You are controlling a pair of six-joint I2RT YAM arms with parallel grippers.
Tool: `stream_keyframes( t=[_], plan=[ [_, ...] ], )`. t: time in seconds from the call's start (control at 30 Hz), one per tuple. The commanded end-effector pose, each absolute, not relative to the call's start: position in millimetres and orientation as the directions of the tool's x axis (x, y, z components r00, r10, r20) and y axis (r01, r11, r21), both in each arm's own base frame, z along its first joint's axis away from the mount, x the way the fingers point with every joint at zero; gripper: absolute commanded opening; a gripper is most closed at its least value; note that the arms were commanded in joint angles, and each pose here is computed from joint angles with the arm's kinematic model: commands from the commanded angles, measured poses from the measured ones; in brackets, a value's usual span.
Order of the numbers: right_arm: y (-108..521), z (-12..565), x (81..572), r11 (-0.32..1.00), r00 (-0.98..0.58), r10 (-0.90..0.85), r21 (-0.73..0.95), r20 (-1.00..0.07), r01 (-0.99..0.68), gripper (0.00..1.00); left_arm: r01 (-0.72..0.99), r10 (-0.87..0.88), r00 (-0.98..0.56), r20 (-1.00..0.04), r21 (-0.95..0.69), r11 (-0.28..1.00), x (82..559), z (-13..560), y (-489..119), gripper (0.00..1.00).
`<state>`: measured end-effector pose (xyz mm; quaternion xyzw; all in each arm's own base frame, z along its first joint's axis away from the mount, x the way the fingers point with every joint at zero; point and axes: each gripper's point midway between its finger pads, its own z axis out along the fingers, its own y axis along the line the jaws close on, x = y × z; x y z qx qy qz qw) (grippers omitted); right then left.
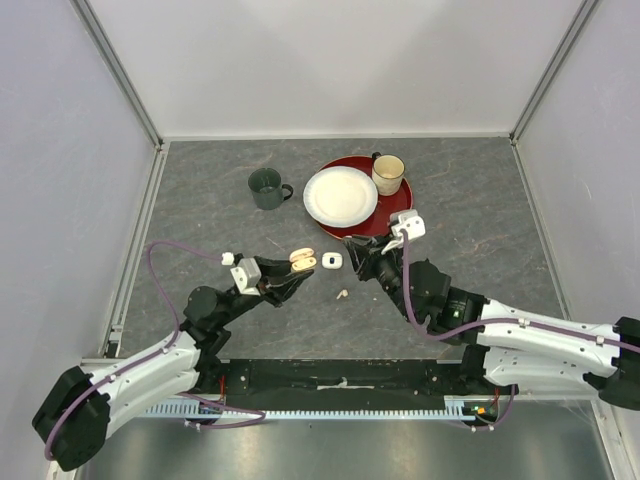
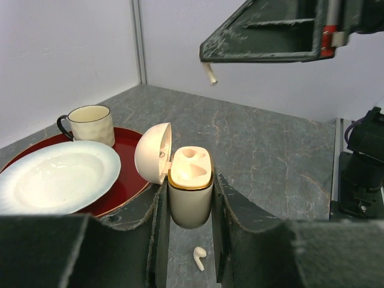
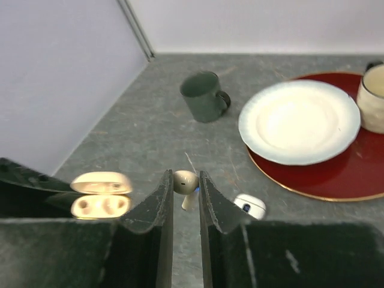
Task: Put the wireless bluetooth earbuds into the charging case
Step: Place the earbud in the charging case.
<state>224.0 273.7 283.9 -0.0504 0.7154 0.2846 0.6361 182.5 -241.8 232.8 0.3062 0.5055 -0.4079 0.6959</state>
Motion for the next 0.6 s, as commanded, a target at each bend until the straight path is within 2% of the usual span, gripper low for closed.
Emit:
stream_keyframes(
  t=[0.0, 0.57],
  plan=[
    [283, 330, 216, 0.823, -0.02, 0.339, 0.308, -0.94, -0.477, 0.0, 0.887, -0.346, 0.191, -0.919, 0.01, 0.462, 181, 269, -245, 0.02],
    [338, 324, 189, 0.72, -0.045, 0.333, 0.285, -0.942, -0.633, 0.0, 0.899, -0.356, 0.186, -0.916, 0.013, 0.438, 179, 275, -249, 0.02]
  ],
)
